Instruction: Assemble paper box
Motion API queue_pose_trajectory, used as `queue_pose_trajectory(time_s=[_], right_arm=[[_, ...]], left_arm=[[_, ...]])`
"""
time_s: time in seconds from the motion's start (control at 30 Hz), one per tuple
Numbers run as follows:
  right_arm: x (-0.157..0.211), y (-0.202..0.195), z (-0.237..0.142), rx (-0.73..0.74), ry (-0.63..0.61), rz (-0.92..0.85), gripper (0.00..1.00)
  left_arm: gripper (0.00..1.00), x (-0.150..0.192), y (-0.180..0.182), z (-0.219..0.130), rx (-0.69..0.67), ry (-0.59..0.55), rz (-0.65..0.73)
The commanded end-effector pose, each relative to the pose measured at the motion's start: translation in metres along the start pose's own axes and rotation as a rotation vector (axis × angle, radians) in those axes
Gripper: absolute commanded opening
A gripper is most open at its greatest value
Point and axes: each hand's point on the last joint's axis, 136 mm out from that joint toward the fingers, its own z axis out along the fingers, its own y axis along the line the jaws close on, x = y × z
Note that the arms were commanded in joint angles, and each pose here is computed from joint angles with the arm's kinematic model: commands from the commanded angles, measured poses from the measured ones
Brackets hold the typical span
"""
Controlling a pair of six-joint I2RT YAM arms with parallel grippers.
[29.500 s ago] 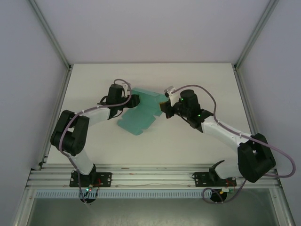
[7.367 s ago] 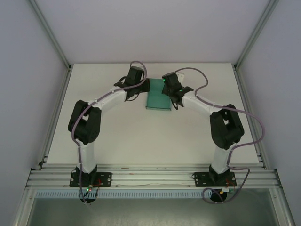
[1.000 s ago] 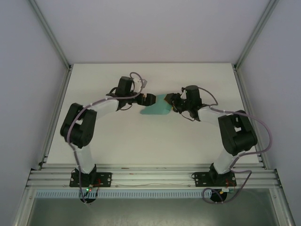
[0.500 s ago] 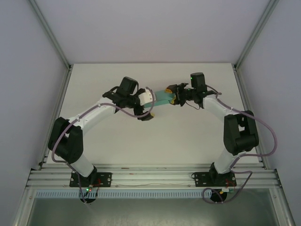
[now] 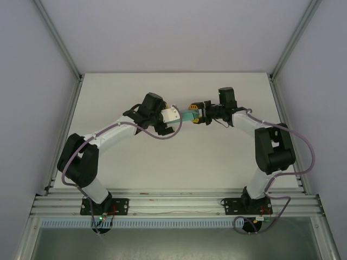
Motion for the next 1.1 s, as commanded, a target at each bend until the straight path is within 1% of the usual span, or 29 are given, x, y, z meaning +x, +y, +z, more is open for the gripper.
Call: queue_pose_trajectory(time_s=[0.0,0.03,0.07,0.13,0.2,0.23,0.27,0.3,0.37,0.4,0.47,0.5,0.53,0.6,0.67,0.73,0.83,0.87,0.93,0.97,1.03,1.07], right_arm=[[0.018,0.006,-0.003,-0.018,0.072,-0.014,0.34],[0.019,0.005,-0.004,-0.017,0.073,-0.011,0.35],[0.020,0.005,-0.004,-0.018,0.073,-0.016,0.37],[0.023,0.004,-0.006,-0.019,0.075,-0.023,0.37],[0.024,0.003,-0.007,-0.019,0.073,-0.028,0.38],[0.025,0.003,-0.008,-0.021,0.070,-0.032,0.43],[0.026,0.003,-0.009,-0.023,0.069,-0.033,0.44],[0.026,0.003,-0.009,-0.027,0.069,-0.037,0.44],[0.028,0.005,-0.010,-0.036,0.072,-0.050,0.48],[0.028,0.006,-0.010,-0.038,0.072,-0.054,0.52],[0.027,0.005,-0.010,-0.040,0.069,-0.063,0.64],[0.026,0.003,-0.010,-0.037,0.068,-0.073,0.84],[0.023,0.000,-0.010,-0.027,0.066,-0.073,1.00],[0.014,-0.004,-0.013,-0.023,0.039,-0.096,1.00],[-0.004,-0.007,-0.027,-0.014,-0.057,-0.127,1.00],[-0.021,-0.002,-0.051,-0.010,-0.173,-0.201,1.00],[-0.042,0.007,-0.100,0.050,-0.406,-0.362,1.00],[-0.043,0.015,-0.118,0.094,-0.501,-0.477,1.00],[-0.040,0.027,-0.154,0.229,-0.701,-0.702,1.00],[-0.035,0.036,-0.170,0.285,-0.783,-0.861,1.00],[-0.021,0.047,-0.184,0.286,-0.844,-1.094,1.00],[-0.014,0.045,-0.190,0.277,-0.867,-1.184,1.00]], left_arm=[[0.79,0.000,0.018,-0.005,-0.090,0.021,0.025],[0.75,0.000,0.020,-0.005,-0.097,0.020,0.021],[0.69,-0.001,0.022,-0.004,-0.102,0.016,0.020],[0.64,-0.004,0.021,-0.003,-0.091,0.004,0.018],[0.61,-0.008,0.021,-0.005,-0.086,-0.010,0.015],[0.58,-0.010,0.021,-0.005,-0.085,-0.017,0.014],[0.55,-0.010,0.020,-0.006,-0.082,-0.021,0.013],[0.54,-0.011,0.020,-0.007,-0.081,-0.023,0.013],[0.49,-0.011,0.020,-0.008,-0.081,-0.020,0.012],[0.49,-0.012,0.020,-0.008,-0.077,-0.022,0.014],[0.45,-0.016,0.016,-0.009,-0.052,-0.040,0.015],[0.45,-0.018,0.011,-0.009,-0.017,-0.053,0.024],[0.44,-0.019,0.006,-0.009,0.018,-0.056,0.031],[0.44,-0.021,-0.004,-0.010,0.088,-0.051,0.038],[0.44,-0.012,-0.009,-0.010,0.136,-0.006,0.040],[0.44,-0.002,-0.014,-0.009,0.175,0.057,0.039],[0.46,0.019,-0.034,-0.012,0.305,0.158,0.062],[0.46,0.023,-0.039,-0.014,0.339,0.186,0.060],[0.46,0.033,-0.051,-0.014,0.422,0.232,0.063],[0.47,0.037,-0.057,-0.014,0.466,0.255,0.068],[0.49,0.043,-0.061,-0.009,0.506,0.295,0.052],[0.49,0.043,-0.061,-0.007,0.523,0.311,0.032]])
